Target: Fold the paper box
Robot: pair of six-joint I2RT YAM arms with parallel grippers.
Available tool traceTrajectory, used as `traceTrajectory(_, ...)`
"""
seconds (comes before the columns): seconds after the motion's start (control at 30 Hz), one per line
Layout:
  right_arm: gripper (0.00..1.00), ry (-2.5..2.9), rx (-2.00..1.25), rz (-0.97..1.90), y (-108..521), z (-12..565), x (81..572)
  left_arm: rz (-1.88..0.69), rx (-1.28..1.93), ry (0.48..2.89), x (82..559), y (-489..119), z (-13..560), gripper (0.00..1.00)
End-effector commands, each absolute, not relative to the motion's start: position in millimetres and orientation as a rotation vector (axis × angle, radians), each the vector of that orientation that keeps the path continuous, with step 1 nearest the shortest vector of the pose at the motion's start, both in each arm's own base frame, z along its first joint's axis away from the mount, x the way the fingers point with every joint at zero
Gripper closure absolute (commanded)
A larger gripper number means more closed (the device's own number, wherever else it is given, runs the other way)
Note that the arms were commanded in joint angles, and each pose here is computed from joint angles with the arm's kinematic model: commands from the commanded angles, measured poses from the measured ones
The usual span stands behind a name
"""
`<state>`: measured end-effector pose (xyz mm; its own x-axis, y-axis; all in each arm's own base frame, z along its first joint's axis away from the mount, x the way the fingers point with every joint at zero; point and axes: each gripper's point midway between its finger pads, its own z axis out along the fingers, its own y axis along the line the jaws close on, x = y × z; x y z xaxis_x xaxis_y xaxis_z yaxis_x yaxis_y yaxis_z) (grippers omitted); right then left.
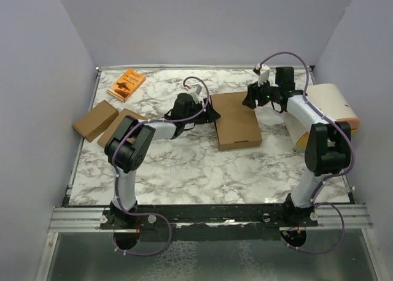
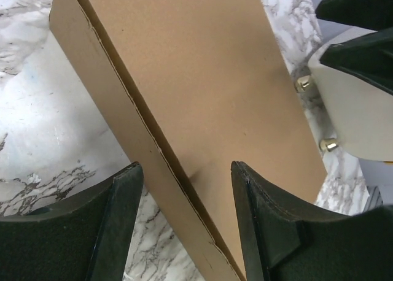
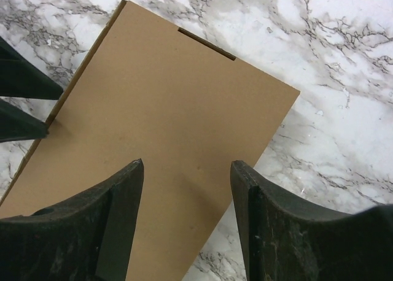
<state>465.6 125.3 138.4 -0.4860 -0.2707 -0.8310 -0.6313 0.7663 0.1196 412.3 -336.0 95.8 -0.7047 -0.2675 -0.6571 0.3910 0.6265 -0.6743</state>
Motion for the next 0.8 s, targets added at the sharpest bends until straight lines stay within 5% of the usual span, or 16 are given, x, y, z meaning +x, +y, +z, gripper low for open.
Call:
traceTrajectory(0.0,0.41,2.075,-0.656,0.580,128,139,467,-1.024,0.113,2.163,417,-338,68,0.39)
traceTrajectory(0.2,0.31,2.067,-0.613,0.707,132,143,460,-1.001,0.104,2.217,413,-331,46,0.50)
traceTrajectory(0.4,0.28,2.040,-0.559,0.788,136,150,457,-1.006,0.028,2.232,409,-306,35,0.75)
traceTrajectory(0.77,0.30,2.175,-0.356,0.896,139,120,455,-1.017,-0.049,2.250,398,-276,19,0.82)
